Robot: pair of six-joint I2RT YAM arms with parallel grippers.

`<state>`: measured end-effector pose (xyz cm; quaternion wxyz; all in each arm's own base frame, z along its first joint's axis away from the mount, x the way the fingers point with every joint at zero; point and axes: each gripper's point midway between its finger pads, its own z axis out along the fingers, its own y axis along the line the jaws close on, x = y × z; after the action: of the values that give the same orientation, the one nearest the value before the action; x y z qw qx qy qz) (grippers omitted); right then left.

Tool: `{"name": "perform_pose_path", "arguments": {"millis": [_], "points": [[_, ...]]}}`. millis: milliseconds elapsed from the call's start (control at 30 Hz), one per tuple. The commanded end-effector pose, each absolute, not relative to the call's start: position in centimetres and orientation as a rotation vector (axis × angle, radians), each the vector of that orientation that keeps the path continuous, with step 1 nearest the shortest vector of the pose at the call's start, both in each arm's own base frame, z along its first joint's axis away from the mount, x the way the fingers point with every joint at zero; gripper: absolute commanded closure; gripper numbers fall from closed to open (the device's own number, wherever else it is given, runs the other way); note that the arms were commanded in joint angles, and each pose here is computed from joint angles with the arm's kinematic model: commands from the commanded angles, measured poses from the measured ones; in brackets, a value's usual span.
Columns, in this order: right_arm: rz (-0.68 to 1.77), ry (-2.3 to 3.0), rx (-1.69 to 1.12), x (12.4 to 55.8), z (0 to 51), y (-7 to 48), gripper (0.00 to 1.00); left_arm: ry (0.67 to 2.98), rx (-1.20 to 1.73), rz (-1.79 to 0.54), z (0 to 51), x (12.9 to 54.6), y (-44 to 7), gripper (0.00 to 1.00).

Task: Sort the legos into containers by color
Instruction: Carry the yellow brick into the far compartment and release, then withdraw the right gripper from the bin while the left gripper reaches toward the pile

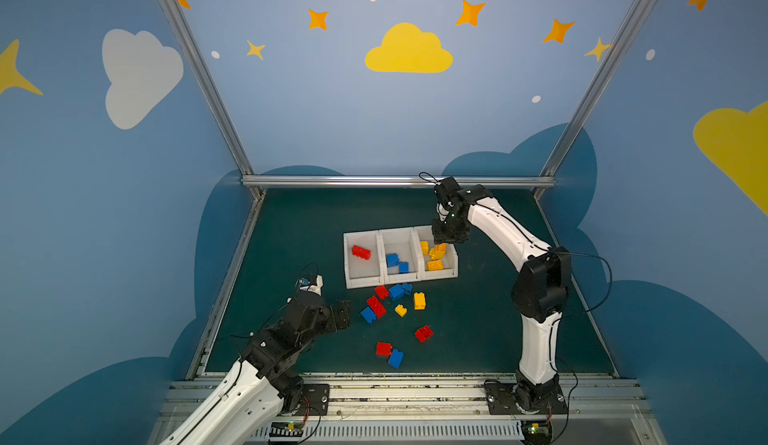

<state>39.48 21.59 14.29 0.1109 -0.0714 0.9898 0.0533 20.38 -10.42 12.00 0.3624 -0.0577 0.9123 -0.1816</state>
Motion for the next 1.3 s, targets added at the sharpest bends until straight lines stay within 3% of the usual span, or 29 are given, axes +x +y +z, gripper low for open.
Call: {"name": "perform_pose_path", "arguments": {"millis": [0, 300, 600, 900, 1267], "points": [[0.196, 2.888, -0.213, 39.9, 15.0, 21.9, 0.47, 2.336, -0.138, -0.491, 12.8, 20.7, -10.9, 0.01], [0.221, 2.874, -0.201, 39.2, 15.8, 21.6, 0.44, 2.353, -0.117, -0.496, 12.7, 21.1, -11.5, 0.01], [0.307, 2.859, -0.161, 35.6, 16.5, 20.7, 0.44, 2.383, 0.007, -0.517, 12.6, 21.8, -13.2, 0.02], [0.313, 2.883, -0.059, 30.7, 15.2, 18.1, 0.43, 2.485, 0.2, -0.556, 11.8, 23.4, -16.8, 0.09], [0.319, 2.881, 0.028, 27.7, 14.7, 16.2, 0.43, 2.551, 0.481, -0.571, 10.1, 25.4, -23.4, 0.15]]}}
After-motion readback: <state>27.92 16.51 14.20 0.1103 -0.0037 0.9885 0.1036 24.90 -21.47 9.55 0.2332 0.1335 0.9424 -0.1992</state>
